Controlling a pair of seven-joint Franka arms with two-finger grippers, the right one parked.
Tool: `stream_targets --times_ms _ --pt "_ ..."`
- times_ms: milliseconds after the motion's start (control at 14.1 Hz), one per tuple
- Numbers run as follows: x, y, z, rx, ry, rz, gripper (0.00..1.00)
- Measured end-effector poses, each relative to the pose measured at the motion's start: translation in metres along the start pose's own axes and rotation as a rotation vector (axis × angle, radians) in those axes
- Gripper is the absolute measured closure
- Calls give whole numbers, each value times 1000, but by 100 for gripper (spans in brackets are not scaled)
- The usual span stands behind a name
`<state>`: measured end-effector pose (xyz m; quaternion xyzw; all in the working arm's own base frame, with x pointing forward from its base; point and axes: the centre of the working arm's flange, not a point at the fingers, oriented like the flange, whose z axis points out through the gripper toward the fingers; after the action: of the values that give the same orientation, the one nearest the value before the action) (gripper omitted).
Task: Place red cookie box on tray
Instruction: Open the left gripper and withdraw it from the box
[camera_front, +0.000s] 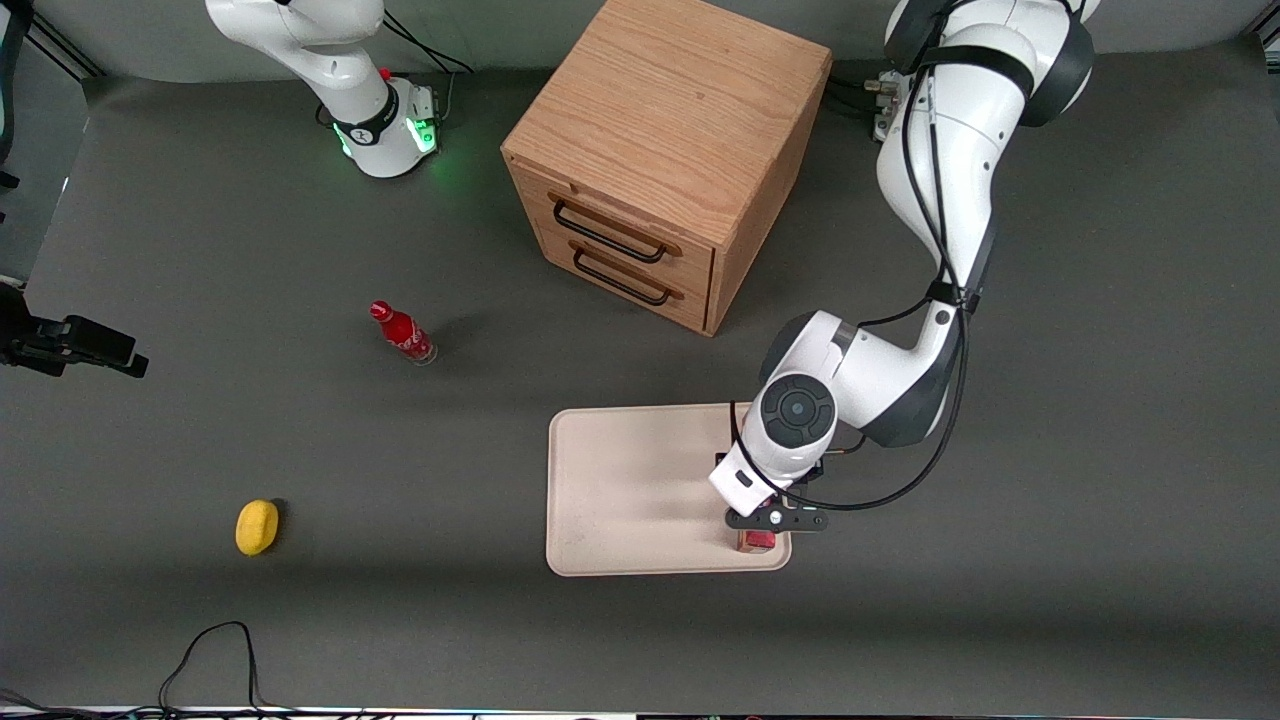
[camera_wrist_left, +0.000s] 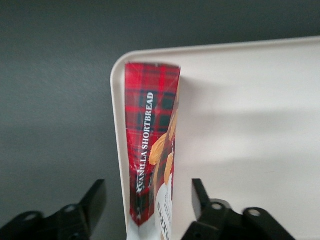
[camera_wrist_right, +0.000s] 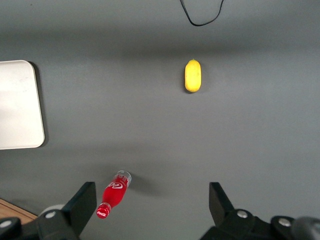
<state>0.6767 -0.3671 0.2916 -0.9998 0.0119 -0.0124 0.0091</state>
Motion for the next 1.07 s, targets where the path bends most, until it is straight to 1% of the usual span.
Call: stream_targets --times_ms 142,284,426,568,781,1066 --pt "-4 -6 -59 15 -10 -8 0" --pt "-19 -20 -142 29 -10 -17 0" --pt "-39 -44 -213 50 -25 -37 0" --pt "-55 -77 -262 62 -49 -45 0" --pt "-71 -128 -301 73 -110 -12 0" --pt "-76 -199 -312 75 -149 36 0"
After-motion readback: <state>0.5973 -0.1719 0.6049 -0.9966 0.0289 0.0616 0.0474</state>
